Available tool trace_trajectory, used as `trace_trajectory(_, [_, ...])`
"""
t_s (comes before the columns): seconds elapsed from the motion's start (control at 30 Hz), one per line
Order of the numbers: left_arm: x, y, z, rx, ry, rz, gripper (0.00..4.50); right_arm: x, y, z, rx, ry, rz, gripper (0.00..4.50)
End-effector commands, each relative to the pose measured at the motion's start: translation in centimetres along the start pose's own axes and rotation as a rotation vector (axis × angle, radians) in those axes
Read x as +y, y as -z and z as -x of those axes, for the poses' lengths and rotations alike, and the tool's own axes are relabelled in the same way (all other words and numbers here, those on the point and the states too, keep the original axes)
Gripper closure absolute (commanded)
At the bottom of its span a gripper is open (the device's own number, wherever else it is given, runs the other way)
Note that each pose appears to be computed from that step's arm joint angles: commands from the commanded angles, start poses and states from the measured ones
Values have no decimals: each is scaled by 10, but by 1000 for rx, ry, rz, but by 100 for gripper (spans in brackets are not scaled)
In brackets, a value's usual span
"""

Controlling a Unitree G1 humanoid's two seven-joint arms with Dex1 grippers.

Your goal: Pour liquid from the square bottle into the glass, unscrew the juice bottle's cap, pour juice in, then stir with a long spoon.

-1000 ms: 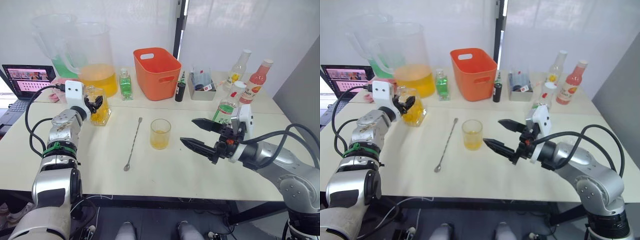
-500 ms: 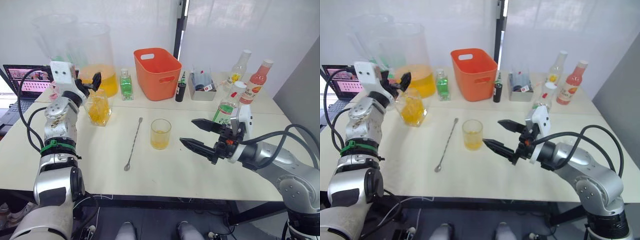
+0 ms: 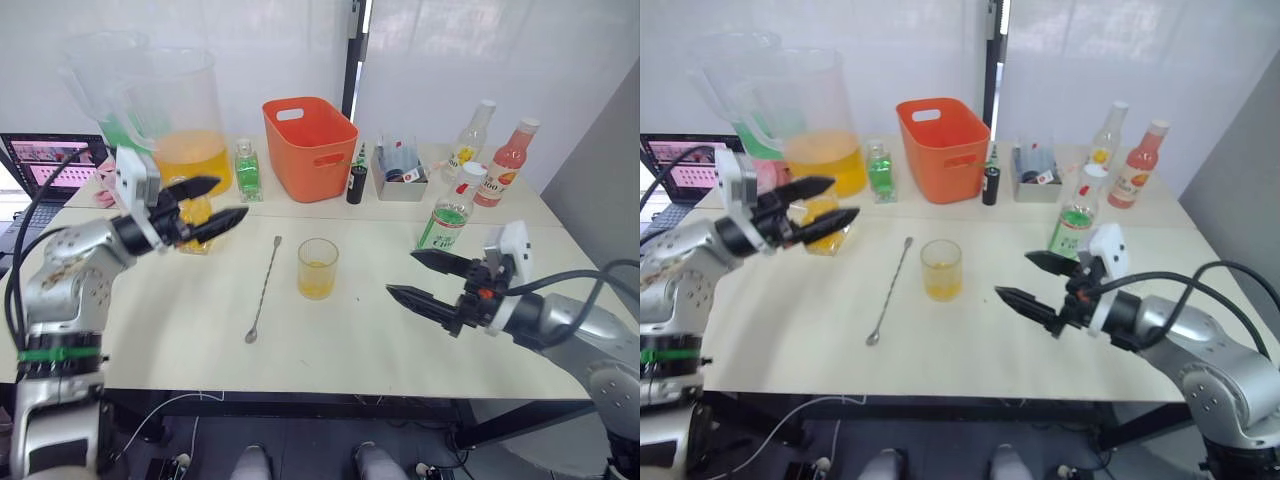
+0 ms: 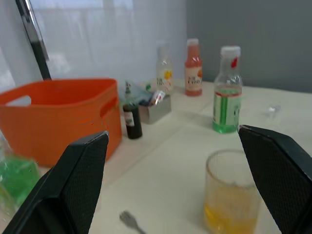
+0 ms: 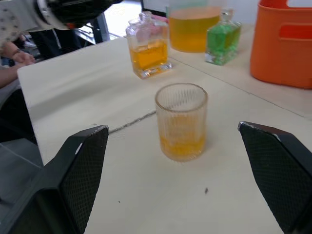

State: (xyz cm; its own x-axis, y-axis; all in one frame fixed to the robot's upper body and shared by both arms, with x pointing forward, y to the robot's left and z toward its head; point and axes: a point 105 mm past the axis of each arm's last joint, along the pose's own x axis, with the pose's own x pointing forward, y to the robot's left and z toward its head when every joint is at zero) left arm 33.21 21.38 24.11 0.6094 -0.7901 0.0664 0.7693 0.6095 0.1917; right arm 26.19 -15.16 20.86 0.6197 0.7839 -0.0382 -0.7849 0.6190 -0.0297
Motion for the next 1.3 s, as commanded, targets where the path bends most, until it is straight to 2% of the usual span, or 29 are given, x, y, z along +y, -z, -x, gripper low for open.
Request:
trace_trajectory(0.03, [7,8,24,42,-56,-18,3,-8,1,20,-32,82,-6,0])
trace_trajectory(0.2, [9,50,59,147,-117,33,3,-32,40,64,20,288,-37,0])
trace_trajectory(0.3, [11,73,82,206,-165,49,3,-39,62,101,81,391,-47,0])
trace_trajectory(0.4, [14,85,97,237,-191,51,3,-39,73,131,108,458,-59,0])
trace_trajectory(0.57, [17,91,99,247,-174,56,3,-38,83,160,134,531,-66,0])
trace_trajectory(0.67, [17,93,91,254,-143,51,3,-35,87,165,142,540,-67,0])
trace_trajectory(0.8, [14,84,76,217,-74,49,3,-29,90,166,136,545,-73,0])
trace_trajectory(0.9, [-2,70,54,173,73,28,3,-19,94,163,129,552,-82,0])
trace_trajectory(1.07, [-9,51,21,104,191,22,3,-6,91,154,83,582,-86,0])
trace_trajectory(1.3, [-9,48,3,69,222,23,3,-2,85,151,47,660,-55,0])
